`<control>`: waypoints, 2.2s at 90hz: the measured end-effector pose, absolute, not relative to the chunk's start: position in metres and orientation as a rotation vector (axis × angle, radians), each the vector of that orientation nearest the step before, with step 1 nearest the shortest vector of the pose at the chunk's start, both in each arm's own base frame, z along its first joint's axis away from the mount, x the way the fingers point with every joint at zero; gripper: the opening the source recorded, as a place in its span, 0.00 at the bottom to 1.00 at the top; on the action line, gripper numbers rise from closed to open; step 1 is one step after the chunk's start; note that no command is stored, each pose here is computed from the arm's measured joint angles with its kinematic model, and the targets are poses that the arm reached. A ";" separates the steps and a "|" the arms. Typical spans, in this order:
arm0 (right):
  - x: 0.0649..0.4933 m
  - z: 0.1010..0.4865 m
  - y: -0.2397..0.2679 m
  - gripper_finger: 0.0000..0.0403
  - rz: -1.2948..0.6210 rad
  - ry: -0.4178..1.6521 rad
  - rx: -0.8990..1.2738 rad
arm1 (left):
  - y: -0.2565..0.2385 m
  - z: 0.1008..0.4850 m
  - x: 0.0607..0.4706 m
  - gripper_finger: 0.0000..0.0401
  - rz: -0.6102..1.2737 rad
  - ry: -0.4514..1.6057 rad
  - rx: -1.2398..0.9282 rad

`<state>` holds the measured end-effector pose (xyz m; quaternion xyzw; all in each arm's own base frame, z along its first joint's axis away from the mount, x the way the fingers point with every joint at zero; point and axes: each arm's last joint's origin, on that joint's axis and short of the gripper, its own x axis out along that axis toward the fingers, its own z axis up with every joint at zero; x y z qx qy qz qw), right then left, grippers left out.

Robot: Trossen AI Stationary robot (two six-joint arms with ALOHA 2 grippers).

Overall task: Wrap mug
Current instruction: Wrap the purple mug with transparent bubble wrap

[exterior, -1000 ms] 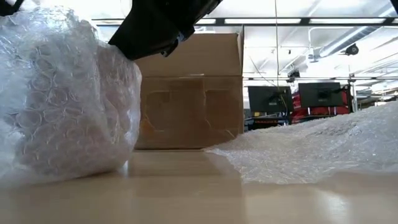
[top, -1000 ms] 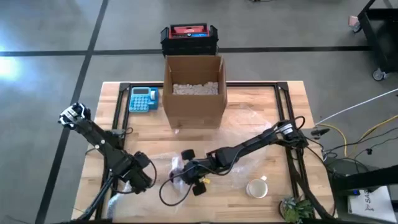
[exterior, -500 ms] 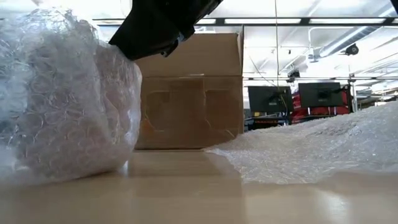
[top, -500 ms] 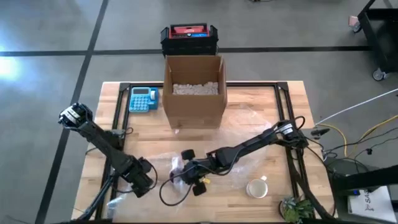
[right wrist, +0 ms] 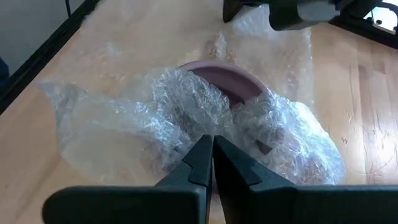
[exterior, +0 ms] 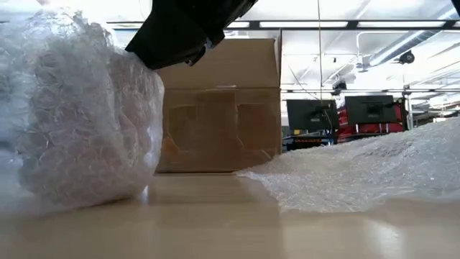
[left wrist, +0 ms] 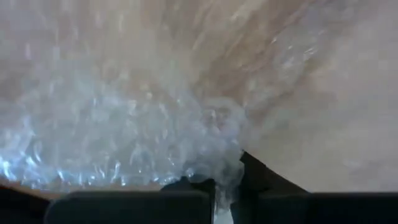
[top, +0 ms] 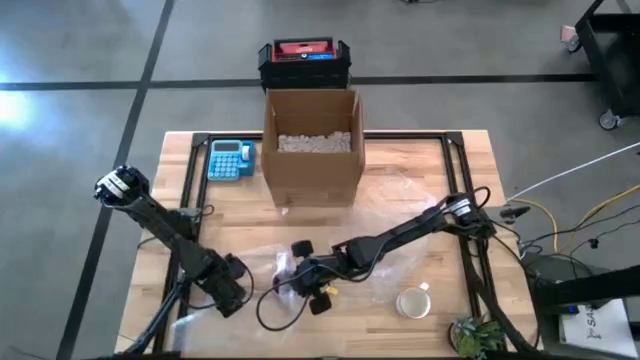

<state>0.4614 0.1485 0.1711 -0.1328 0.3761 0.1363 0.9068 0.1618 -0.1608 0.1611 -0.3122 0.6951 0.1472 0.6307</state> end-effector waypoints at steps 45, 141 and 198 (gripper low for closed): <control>0.462 0.171 0.149 0.01 0.283 0.772 -0.277 | -0.185 0.261 0.204 0.00 0.241 1.082 -0.568; 0.462 0.170 0.148 0.01 0.271 0.780 -0.254 | -0.206 0.221 0.255 0.00 0.279 0.768 -0.392; 0.465 0.229 0.150 0.01 0.225 0.852 -0.267 | -0.206 0.211 0.260 0.00 0.327 0.758 -0.380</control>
